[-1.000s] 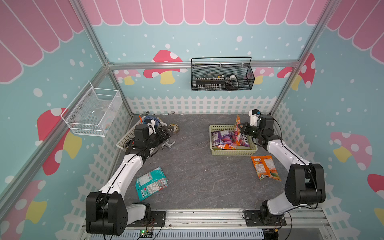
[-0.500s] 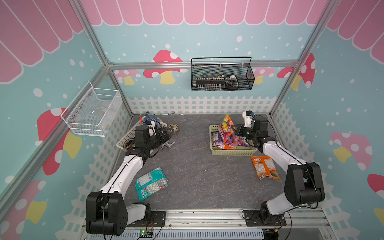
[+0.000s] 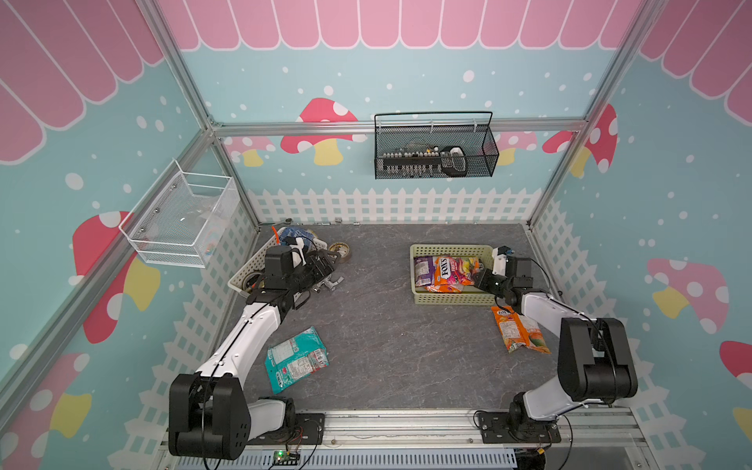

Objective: Put the candies in the basket
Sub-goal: Place the candy in the basket, then pick up the candy at the center of the board.

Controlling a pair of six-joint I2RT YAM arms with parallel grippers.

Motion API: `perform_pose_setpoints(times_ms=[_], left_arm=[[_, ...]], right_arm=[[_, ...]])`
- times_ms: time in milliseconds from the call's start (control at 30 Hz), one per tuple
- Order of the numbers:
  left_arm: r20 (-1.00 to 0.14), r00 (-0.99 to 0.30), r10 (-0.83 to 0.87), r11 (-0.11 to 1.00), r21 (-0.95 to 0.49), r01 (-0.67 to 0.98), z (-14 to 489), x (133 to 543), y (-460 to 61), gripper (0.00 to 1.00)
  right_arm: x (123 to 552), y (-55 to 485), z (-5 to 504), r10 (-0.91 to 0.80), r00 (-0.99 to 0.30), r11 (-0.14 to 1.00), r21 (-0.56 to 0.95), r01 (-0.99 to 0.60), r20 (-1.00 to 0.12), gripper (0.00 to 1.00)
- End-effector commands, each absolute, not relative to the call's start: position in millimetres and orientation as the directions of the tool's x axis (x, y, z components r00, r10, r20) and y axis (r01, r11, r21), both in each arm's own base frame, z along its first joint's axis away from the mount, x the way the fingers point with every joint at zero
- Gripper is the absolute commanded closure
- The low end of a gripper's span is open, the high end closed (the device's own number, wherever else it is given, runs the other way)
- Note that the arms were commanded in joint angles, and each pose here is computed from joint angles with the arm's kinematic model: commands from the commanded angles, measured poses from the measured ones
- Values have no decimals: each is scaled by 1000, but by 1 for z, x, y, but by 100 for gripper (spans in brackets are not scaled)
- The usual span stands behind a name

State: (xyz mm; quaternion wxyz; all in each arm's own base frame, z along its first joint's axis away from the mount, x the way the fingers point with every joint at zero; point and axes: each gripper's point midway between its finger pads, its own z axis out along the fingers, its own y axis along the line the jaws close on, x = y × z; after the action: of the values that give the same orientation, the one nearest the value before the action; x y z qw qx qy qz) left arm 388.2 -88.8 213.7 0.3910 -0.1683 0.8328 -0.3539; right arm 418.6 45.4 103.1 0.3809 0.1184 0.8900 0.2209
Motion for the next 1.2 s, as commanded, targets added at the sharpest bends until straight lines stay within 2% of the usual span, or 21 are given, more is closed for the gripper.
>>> perform_pose_setpoints(times_ms=[0, 100, 267, 400, 500, 600, 667, 700, 733, 767, 800, 933, 1067, 1167], left_arm=[[-537, -641, -549, 710, -704, -18, 205, 387, -85, 1], [-526, -649, -549, 710, -703, -31, 199, 384, -85, 1], [-502, -660, -559, 728, -678, -100, 181, 374, -87, 1], [-440, -633, -637, 719, -636, -281, 153, 355, -70, 1], [-391, -572, -721, 678, -569, -466, 131, 336, -46, 1], [-389, -494, -778, 627, -427, -652, 112, 309, -12, 2], [-416, -431, -801, 578, -347, -739, 105, 292, 9, 12], [-428, -410, -806, 560, -323, -763, 103, 285, 18, 20], [-435, -393, -811, 542, -304, -783, 100, 279, 24, 29], [-436, -368, -821, 515, -289, -807, 98, 271, 31, 34], [-429, -351, -833, 491, -277, -826, 94, 263, 36, 33], [-409, -311, -858, 439, -268, -858, 79, 247, 41, 37], [-394, -352, -849, 458, -219, -861, 64, 240, 40, 43], [-374, -380, -846, 483, -236, -843, 56, 237, 34, 50]], right_arm=[[422, 31, 112, 367, -656, 897, 439, 59, -660, 100], [424, 25, 112, 358, -657, 904, 422, 67, -663, 99], [432, 17, 117, 333, -659, 923, 376, 82, -675, 69], [440, 13, 136, 321, -637, 931, 356, 78, -701, 49], [440, 12, 147, 312, -637, 936, 342, 80, -705, 43], [434, 20, 168, 301, -618, 936, 350, 44, -727, 37], [428, 29, 184, 287, -602, 935, 353, 8, -745, 32], [425, 36, 191, 279, -595, 934, 358, -15, -754, 20], [422, 42, 198, 275, -588, 931, 363, -36, -761, 14], [419, 49, 206, 268, -581, 928, 368, -59, -768, 8], [415, 56, 212, 261, -575, 925, 371, -79, -775, 5], [402, 93, 230, 232, -567, 905, 388, -172, -791, 2], [383, 169, 231, 133, -614, 831, 425, -358, -778, 3], [360, 231, 222, 52, -644, 741, 462, -488, -764, 6]])
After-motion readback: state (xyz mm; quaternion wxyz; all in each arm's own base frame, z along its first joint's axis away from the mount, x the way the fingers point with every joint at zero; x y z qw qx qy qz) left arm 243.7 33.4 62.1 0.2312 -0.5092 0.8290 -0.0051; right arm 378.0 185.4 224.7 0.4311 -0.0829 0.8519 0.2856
